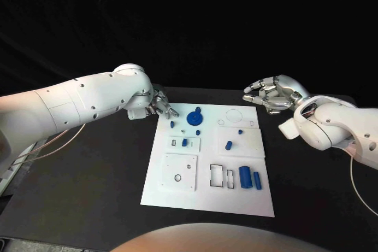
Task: Assemble the parts on the task board
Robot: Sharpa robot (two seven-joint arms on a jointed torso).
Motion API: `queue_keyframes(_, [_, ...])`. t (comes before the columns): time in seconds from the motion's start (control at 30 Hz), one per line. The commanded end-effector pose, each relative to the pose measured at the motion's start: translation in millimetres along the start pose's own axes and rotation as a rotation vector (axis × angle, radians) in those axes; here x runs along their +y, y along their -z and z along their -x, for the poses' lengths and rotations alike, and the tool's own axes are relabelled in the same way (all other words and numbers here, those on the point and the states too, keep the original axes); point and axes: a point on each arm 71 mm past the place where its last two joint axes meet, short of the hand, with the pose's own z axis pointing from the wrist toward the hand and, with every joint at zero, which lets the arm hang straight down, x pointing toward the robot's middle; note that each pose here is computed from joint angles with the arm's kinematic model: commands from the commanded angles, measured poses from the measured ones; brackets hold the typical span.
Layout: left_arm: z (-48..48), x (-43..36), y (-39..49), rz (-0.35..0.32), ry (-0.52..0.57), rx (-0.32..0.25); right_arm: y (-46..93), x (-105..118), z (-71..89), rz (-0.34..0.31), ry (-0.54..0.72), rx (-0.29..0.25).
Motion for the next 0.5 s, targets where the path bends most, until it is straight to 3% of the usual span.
queue_keyframes(0.03, [-2.9, -0.6, -1.8, 0.004, -0.043, 0.028, -0.2, 0.7, -2.0, 0.007, 0.004, 0.018])
queue_keyframes(0.5, [-8.1, -1.5, -3.2, 0.001, -0.059, 0.062, -0.4, 0.8, -2.3, 0.008, 0.004, 0.019])
